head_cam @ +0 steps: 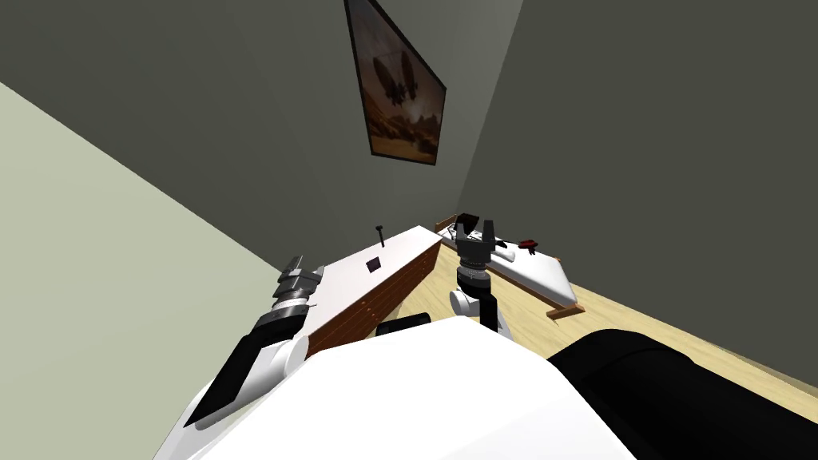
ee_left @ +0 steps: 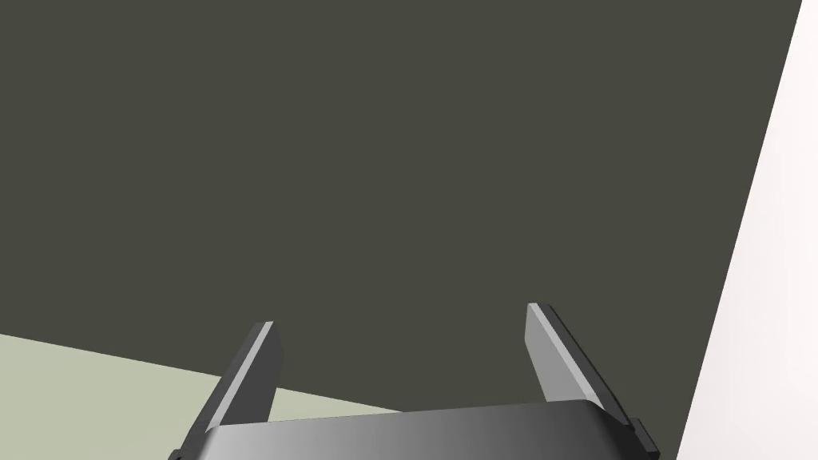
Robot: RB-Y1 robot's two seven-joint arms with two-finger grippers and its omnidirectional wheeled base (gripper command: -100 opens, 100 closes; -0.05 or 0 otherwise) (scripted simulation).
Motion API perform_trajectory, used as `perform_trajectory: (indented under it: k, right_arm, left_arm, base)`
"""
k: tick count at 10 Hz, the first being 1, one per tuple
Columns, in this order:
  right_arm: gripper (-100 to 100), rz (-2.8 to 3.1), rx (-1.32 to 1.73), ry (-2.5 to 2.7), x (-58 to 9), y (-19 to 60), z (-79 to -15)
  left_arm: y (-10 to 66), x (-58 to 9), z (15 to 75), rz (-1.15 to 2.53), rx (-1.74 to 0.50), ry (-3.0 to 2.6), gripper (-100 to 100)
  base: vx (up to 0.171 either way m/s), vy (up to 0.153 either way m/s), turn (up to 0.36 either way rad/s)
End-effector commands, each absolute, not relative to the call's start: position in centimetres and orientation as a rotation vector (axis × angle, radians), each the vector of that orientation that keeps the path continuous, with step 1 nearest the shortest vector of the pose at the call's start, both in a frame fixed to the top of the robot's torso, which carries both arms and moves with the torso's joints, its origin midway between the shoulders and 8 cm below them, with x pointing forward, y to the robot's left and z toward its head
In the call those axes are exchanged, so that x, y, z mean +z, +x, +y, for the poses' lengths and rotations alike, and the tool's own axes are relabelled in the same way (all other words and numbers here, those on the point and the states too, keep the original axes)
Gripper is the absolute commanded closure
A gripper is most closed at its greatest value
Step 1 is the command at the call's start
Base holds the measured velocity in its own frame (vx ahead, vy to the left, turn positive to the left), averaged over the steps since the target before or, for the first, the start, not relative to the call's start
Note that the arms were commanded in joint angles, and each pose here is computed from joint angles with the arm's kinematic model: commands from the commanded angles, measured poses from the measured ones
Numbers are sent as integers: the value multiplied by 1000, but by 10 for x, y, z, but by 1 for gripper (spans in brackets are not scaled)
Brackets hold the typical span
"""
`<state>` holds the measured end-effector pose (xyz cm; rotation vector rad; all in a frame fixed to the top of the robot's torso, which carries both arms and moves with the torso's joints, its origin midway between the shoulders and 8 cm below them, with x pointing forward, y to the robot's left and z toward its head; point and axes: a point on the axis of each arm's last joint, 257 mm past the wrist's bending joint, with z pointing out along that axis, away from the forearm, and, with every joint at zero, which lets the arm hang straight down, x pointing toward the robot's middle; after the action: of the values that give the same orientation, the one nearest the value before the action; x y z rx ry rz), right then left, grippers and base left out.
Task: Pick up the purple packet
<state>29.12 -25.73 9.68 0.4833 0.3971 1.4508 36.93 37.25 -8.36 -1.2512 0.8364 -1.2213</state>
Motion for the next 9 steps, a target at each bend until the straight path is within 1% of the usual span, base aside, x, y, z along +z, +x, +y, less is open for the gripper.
perform_trajectory:
  k: [1, 2, 3, 5, 6, 9]
  right_arm:
    - [0, 397, 1451, 483, 97, 291, -257]
    - [0, 397, 1451, 483, 97, 291, -257]
    - [0, 397, 1451, 483, 97, 291, -257]
    - [0, 397, 1451, 483, 97, 291, -257]
    - [0, 397, 1451, 483, 97, 291, -257]
    - [0, 397, 1451, 483, 97, 291, -257]
  left_arm:
    - [368, -101, 389, 838, -1200, -1328, -100]
    - [369, -107, 389, 848, -1190, -1347, -100]
    - [369, -110, 390, 855, -1184, -1359, -100]
    - [365, -126, 403, 857, -1158, -1435, -100]
    - [365, -129, 403, 861, -1153, -1443, -100]
    - [354, -155, 428, 844, -1108, -1576, -100]
  base:
    - [18, 0, -255]
    - [16, 7, -131]
    - [8, 4, 28]
    - [15, 2, -203]
    - [7, 3, 22]
    - [15, 0, -230]
